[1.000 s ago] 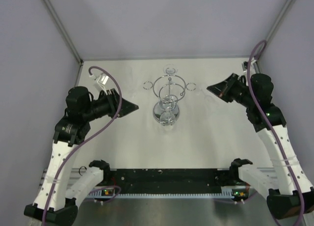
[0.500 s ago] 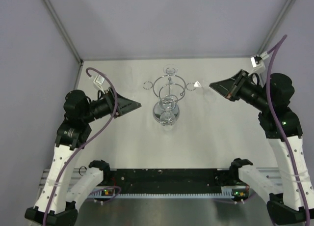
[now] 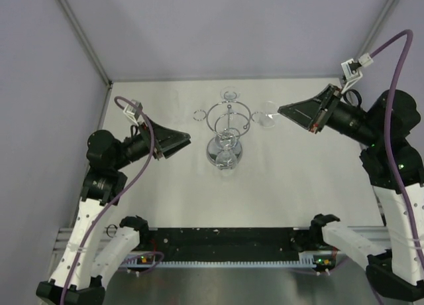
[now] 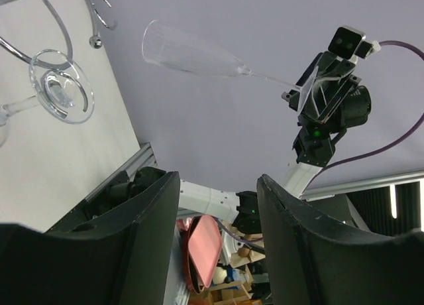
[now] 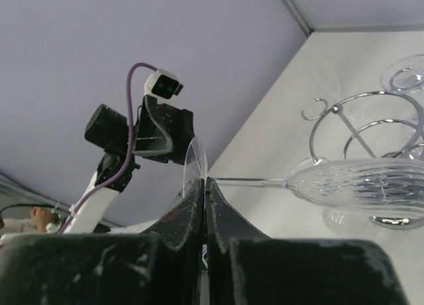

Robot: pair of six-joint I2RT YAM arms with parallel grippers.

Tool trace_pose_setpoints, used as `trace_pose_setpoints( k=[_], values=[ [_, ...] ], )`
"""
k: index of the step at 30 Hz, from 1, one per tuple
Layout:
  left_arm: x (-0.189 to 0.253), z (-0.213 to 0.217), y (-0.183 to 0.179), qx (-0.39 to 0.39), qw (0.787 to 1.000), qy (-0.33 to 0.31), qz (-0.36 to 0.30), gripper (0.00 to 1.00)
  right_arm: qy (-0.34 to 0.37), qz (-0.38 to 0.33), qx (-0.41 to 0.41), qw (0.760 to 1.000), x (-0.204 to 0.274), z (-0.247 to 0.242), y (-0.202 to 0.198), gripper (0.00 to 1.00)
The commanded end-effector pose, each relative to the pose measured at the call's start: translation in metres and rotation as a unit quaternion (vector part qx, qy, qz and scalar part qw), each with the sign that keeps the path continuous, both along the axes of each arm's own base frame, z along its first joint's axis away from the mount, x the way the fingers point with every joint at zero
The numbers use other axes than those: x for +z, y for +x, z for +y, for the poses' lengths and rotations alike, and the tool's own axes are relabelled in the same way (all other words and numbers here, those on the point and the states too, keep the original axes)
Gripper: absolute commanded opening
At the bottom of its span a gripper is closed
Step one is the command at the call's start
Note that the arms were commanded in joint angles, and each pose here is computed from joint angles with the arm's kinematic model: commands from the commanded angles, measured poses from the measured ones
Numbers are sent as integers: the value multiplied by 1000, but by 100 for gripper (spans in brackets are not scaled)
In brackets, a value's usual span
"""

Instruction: Take the wine glass off the wine glass rack

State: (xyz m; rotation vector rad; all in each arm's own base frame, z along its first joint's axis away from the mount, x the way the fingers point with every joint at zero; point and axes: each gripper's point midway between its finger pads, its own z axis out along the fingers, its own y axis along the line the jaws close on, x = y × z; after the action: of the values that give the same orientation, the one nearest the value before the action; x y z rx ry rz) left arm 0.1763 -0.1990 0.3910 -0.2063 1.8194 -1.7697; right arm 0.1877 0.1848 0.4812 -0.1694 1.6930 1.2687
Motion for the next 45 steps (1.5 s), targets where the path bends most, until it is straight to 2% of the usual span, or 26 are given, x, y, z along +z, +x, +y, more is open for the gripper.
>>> trace_pose_setpoints(
  k=[1, 14, 18, 30, 45],
  values=[
    [29, 1, -10, -10, 999, -43, -26, 56, 6, -27, 42, 999, 21, 17, -16, 0],
    [42, 3, -25, -27, 996, -91, 1, 60, -11, -47, 118, 992, 29, 75, -34, 0],
    [42, 3, -29, -33, 995, -98, 10, 66, -16, -59, 134, 989, 32, 90, -38, 0],
    [41, 7, -42, -40, 990, -127, 36, 67, -40, -110, 186, 976, 32, 134, -49, 0],
    [14, 12, -41, -18, 984, -152, 91, 67, -44, -175, 244, 953, 31, 166, -64, 0]
  ],
)
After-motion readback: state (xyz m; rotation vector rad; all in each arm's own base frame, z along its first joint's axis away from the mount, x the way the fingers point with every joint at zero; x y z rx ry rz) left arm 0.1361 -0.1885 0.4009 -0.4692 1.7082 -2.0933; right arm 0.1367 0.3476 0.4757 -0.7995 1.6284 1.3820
